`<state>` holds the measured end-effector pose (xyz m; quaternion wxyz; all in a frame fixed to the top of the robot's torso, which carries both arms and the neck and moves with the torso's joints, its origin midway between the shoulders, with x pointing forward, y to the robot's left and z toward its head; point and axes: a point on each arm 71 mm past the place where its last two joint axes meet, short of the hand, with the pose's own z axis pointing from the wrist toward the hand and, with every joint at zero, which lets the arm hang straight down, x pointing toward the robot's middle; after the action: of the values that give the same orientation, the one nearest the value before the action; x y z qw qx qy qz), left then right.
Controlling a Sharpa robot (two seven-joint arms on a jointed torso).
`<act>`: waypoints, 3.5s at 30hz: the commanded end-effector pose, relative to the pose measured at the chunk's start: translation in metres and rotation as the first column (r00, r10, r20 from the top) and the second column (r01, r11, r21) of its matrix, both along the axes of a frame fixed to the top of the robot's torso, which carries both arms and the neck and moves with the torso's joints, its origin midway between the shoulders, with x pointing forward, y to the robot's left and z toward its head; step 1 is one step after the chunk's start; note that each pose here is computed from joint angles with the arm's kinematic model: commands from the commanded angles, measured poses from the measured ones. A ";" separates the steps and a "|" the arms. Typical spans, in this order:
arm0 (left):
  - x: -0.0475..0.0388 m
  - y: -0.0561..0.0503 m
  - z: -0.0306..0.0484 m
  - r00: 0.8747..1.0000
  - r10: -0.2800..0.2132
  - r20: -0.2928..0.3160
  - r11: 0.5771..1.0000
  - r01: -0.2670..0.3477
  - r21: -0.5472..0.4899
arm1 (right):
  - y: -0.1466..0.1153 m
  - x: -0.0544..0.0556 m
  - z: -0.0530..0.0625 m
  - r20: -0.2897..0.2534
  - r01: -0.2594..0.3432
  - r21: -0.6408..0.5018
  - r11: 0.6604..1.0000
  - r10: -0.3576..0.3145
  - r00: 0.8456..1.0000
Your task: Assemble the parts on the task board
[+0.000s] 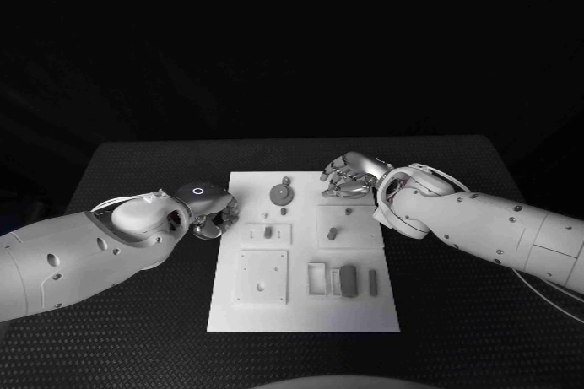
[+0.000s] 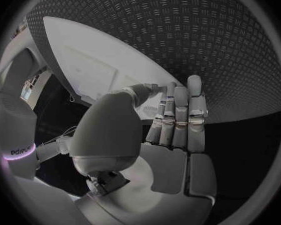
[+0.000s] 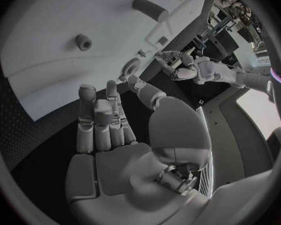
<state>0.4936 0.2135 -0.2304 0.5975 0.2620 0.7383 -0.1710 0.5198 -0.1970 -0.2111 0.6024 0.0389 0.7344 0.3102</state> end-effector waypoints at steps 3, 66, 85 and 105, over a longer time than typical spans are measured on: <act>-0.0020 -0.002 -0.0057 1.000 -0.003 -0.020 1.000 0.003 0.011 | 0.001 -0.001 0.000 0.002 -0.009 0.003 1.000 0.009 1.000; 0.0005 -0.006 0.0017 0.998 0.002 0.055 0.998 0.002 -0.065 | -0.001 0.000 -0.001 -0.003 -0.006 0.005 1.000 0.006 1.000; -0.0004 -0.003 0.0054 0.996 0.005 0.085 0.994 0.004 -0.106 | -0.002 0.000 -0.002 -0.007 -0.003 0.004 1.000 0.003 1.000; -0.0063 0.004 0.0102 0.997 0.022 0.075 0.986 -0.009 -0.169 | -0.002 0.000 -0.003 -0.010 -0.004 0.004 1.000 0.004 1.000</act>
<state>0.4884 0.2184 -0.2229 0.6436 0.2260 0.7032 -0.2007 0.5202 -0.1996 -0.2132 0.6007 0.0441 0.7360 0.3090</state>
